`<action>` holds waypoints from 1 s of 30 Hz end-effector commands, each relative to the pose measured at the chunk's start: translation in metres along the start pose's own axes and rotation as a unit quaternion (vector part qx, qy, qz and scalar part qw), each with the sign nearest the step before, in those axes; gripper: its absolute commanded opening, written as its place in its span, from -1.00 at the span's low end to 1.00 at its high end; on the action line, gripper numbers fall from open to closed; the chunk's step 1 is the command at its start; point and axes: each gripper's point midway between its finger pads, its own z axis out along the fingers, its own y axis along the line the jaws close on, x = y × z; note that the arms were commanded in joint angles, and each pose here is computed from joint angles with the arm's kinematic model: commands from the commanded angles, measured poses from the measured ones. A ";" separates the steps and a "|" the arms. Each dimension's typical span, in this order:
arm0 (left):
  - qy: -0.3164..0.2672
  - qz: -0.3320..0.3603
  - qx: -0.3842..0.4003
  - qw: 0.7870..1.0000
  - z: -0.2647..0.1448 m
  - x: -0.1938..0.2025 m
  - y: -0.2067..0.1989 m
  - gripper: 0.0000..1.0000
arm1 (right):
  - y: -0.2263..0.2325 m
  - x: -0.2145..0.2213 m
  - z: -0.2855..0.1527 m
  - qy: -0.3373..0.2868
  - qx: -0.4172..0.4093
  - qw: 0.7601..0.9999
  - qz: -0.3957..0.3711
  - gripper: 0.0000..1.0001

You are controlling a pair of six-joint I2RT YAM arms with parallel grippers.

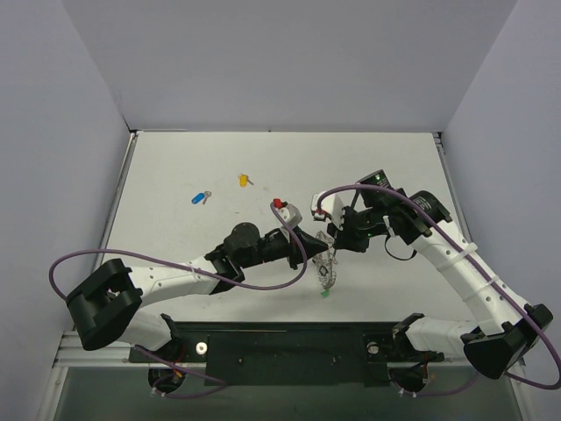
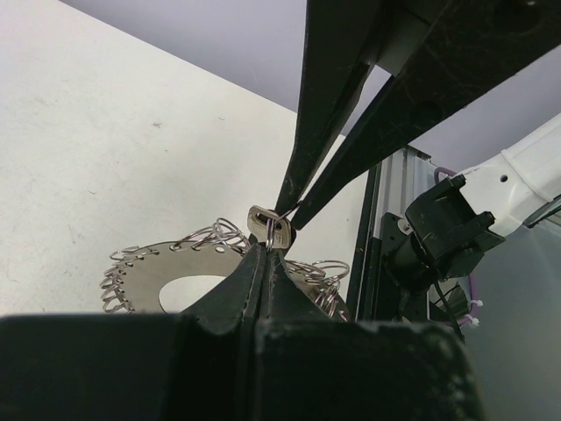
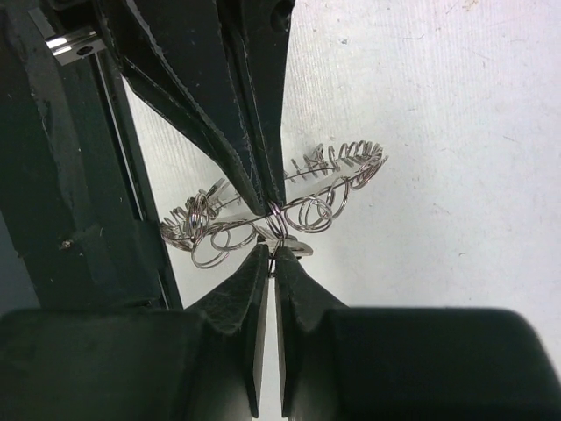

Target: Put the keys on the keyring

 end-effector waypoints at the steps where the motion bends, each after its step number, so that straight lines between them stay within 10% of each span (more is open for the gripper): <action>1: -0.078 0.015 0.023 0.997 0.002 -0.058 -0.018 -1.00 | -0.003 0.004 -0.003 0.008 0.019 1.000 -0.014 -0.98; 26: -0.189 -0.059 0.031 0.980 -0.024 -0.093 -0.001 -1.00 | 0.009 -0.015 0.017 -0.054 0.016 0.998 -0.001 -1.00; 30: -0.183 -0.029 0.049 0.981 -0.024 -0.091 -0.007 -1.00 | 0.015 -0.026 -0.002 -0.089 0.003 0.996 0.007 -0.62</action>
